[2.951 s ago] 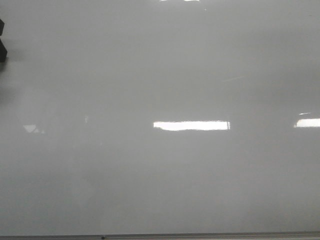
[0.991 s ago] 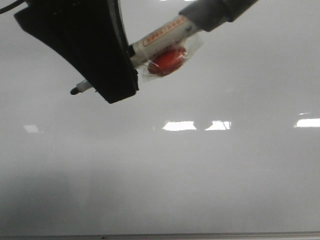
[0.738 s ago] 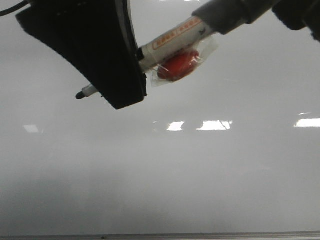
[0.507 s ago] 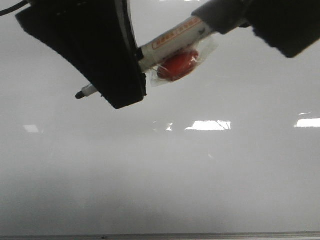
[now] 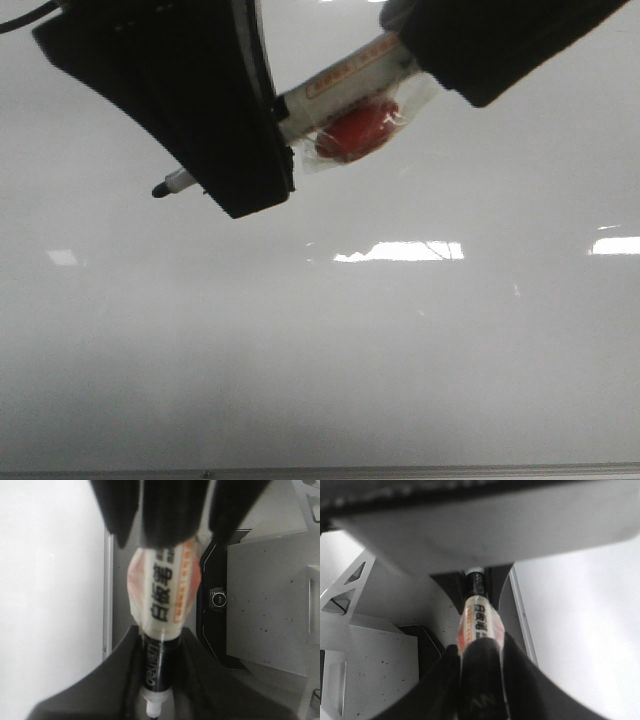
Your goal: Write number 7 on whiteboard
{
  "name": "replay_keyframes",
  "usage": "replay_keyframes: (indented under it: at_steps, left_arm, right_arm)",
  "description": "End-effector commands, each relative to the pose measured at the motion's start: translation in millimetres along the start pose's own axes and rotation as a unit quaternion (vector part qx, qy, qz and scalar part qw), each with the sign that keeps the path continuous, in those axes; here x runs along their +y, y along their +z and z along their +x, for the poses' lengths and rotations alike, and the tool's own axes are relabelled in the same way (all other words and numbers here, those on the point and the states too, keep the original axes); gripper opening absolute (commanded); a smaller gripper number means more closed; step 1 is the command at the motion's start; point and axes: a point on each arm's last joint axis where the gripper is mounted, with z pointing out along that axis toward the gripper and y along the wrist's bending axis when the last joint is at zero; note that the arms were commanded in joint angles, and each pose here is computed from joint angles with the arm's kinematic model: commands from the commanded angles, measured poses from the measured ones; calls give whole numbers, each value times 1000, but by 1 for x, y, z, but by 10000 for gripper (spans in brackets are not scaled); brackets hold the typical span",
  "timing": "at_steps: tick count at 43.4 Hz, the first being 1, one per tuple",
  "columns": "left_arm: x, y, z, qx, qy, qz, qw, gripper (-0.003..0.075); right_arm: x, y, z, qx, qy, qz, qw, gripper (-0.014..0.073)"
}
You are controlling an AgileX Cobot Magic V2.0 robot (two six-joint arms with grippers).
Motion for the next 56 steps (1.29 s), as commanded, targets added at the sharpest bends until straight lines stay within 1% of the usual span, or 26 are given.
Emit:
replay_keyframes:
  at_steps: [1,4,6,10,11,14,16,18,21,24,27,29,32,35,39,41,43,45,49,56]
  left_arm:
    - [-3,-18,-9,-41,7,-18,999,-20]
    - [-3,-18,-9,-41,7,-18,999,-11]
    - [-3,-18,-9,-41,7,-18,999,18]
    - [-2,-18,-9,-42,7,-20,999,145]
    - [-2,-18,-9,-42,7,-20,999,195]
    - [-2,-19,-9,-40,6,-24,999,313]
    - [0,-24,-8,-37,-5,-38,999,362]
    - [1,-30,-6,-35,-23,-55,998,391]
    - [0,-46,0,-39,-42,-89,994,399]
    - [-6,-62,4,-61,-49,-103,992,399]
    - [-12,-75,11,-79,-53,-112,989,399]
    - [-14,-83,18,-95,-66,-126,985,399]
    - [-12,-91,29,-127,-100,-154,975,399]
    - [-9,-96,43,-154,-134,-174,963,399]
    - [-9,-97,59,-178,-191,-164,951,399]
    - [-9,-96,65,-189,-215,-161,944,399]
    - [-8,-95,70,-195,-230,-162,940,399]
    - [-6,-92,74,-195,-242,-166,936,399]
    - [-5,-89,77,-189,-248,-166,935,399]
    - [-5,-89,77,-189,-248,-166,935,399]
  right_arm:
    - [-1,-10,-14,-42,-5,16,999,104]
    - [-1,-10,-14,-42,-5,16,999,25]
    - [0,-10,-14,-41,-5,14,999,-18]
    - [0,-10,-14,-40,-4,12,999,-91]
    - [0,-10,-14,-39,-4,10,999,-108]
    - [1,-10,-14,-38,-1,9,999,-116]
    - [1,-10,-13,-35,2,10,999,-116]
    - [1,-11,-12,-31,5,14,999,-116]
    - [1,-15,-10,-21,6,26,999,-116]
    - [2,-22,-7,-5,10,50,999,-116]
    - [1,-31,-2,15,33,84,996,-116]
    - [-1,-38,3,30,59,113,991,-116]
    - [-4,-50,12,44,102,157,981,-116]
    - [-5,-62,20,37,154,194,968,-116]
    - [-1,-71,32,18,205,226,952,-116]
    - [2,-75,37,-3,229,242,943,-116]
    - [4,-77,39,-25,238,254,937,-116]
    - [8,-78,42,-38,236,259,936,-116]
    - [11,-80,42,-47,231,263,936,-116]
    - [8,-81,40,-64,228,274,932,-116]
